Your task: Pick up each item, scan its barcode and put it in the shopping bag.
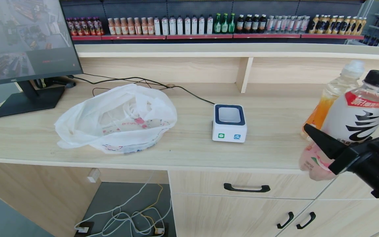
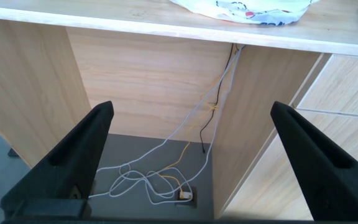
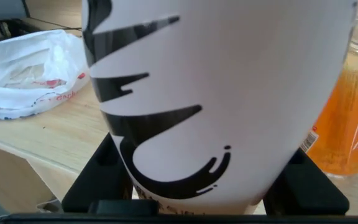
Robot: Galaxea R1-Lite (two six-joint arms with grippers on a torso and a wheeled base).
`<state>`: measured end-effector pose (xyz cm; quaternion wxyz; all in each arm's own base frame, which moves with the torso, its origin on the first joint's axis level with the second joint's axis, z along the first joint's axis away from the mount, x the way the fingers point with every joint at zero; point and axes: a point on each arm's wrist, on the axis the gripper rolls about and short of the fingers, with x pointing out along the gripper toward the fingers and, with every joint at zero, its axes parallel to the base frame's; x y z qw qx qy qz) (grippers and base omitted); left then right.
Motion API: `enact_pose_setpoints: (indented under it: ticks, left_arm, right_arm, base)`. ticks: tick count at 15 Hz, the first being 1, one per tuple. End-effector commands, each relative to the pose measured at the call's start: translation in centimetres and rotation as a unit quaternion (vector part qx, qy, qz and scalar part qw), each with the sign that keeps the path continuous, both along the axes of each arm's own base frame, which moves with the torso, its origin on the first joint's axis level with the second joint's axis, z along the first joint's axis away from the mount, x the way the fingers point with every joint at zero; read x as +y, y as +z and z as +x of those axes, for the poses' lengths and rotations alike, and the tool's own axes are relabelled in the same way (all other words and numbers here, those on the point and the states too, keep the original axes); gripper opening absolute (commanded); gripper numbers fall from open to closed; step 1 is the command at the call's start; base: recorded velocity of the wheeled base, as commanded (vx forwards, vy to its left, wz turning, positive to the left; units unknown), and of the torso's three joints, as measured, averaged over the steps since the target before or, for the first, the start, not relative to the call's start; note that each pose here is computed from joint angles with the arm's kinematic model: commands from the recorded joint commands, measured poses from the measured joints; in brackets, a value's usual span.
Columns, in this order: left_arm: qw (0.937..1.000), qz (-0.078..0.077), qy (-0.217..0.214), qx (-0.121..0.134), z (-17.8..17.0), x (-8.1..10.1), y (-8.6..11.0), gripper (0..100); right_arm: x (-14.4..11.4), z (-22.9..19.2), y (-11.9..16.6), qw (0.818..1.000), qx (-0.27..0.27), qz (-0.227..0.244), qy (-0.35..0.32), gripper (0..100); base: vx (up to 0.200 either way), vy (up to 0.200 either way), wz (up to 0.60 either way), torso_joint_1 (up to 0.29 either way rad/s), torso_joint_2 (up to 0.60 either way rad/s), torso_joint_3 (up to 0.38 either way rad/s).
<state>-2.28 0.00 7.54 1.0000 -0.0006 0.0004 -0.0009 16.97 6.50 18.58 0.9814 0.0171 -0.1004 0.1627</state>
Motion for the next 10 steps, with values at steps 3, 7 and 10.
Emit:
enact_pose_setpoints:
  ticks: [3, 7, 10]
  left_arm:
    - [1.0, 0.0, 0.0, 0.0, 0.0, 0.0, 0.0, 100]
    - [1.0, 0.0, 0.0, 0.0, 0.0, 0.0, 0.0, 100]
    - [1.0, 0.0, 0.0, 0.0, 0.0, 0.0, 0.0, 100]
  right_arm:
    - [-0.1, -1.0, 0.6, 0.998, -0.035, -0.038, 0.037, 0]
    - [0.6, -2.0, 0.1, 0.992, -0.046, -0.073, 0.092, 0]
    - [1.0, -2.3, 0.0, 0.981, -0.075, -0.129, 0.121, 0]
  base:
    - [0.0, 0.0, 0.0, 0.0, 0.0, 0.0]
    - [0.0, 0.0, 0.0, 0.0, 0.0, 0.0]
    - [0.0, 0.0, 0.0, 0.0, 0.0, 0.0]
